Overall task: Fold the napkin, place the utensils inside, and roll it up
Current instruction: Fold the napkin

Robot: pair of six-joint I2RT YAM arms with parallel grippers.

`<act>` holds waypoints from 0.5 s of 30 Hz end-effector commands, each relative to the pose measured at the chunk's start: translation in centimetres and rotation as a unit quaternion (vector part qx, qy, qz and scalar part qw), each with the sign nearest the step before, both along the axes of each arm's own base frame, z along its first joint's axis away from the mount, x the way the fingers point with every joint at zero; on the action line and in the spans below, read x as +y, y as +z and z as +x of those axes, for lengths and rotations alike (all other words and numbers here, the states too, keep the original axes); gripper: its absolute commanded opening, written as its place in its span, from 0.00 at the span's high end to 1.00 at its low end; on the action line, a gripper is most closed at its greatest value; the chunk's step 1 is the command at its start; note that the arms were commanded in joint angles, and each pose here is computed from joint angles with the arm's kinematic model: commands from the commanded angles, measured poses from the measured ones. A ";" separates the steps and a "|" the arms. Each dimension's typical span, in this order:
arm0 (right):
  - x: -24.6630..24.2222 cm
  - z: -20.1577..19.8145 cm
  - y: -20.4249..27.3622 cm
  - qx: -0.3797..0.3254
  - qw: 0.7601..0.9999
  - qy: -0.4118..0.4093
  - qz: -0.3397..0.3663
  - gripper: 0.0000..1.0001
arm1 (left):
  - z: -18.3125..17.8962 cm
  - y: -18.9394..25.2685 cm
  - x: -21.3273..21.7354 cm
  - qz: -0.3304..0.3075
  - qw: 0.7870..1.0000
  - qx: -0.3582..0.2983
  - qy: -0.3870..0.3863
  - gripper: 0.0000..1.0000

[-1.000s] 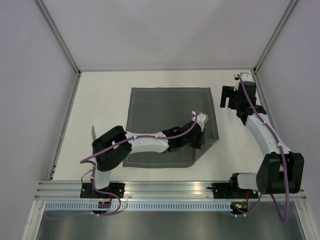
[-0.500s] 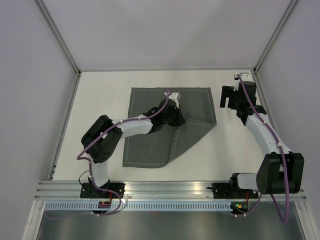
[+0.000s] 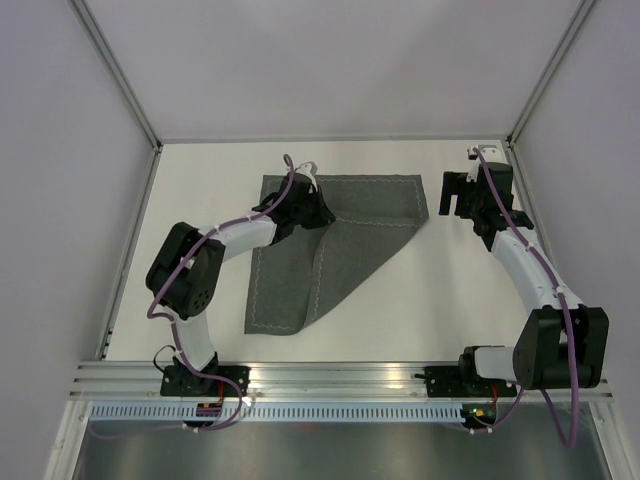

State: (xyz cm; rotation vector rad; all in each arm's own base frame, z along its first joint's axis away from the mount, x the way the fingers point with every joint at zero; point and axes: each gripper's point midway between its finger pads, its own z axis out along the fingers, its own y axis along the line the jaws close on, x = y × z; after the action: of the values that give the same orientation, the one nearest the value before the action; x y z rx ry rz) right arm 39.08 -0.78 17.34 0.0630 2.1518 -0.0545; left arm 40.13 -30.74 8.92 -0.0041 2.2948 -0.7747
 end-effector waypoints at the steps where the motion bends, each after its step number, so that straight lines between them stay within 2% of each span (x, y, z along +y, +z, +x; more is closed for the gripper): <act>1: 0.1 0.1 2.2 -0.028 1.000 0.007 0.000 0.04 | 1.4 3.7 1.2 -0.024 0.999 -0.026 0.003 0.98; 15: 0.3 0.0 2.1 -0.027 1.000 0.014 0.002 0.05 | 6.7 4.7 6.9 -0.015 0.998 -0.017 0.052 0.98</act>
State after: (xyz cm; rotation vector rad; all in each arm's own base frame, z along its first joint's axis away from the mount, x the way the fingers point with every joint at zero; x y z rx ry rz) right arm 39.00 -0.40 17.84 0.0475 2.1390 -0.0317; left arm 45.81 -24.04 12.03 -0.1662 2.2492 -0.7360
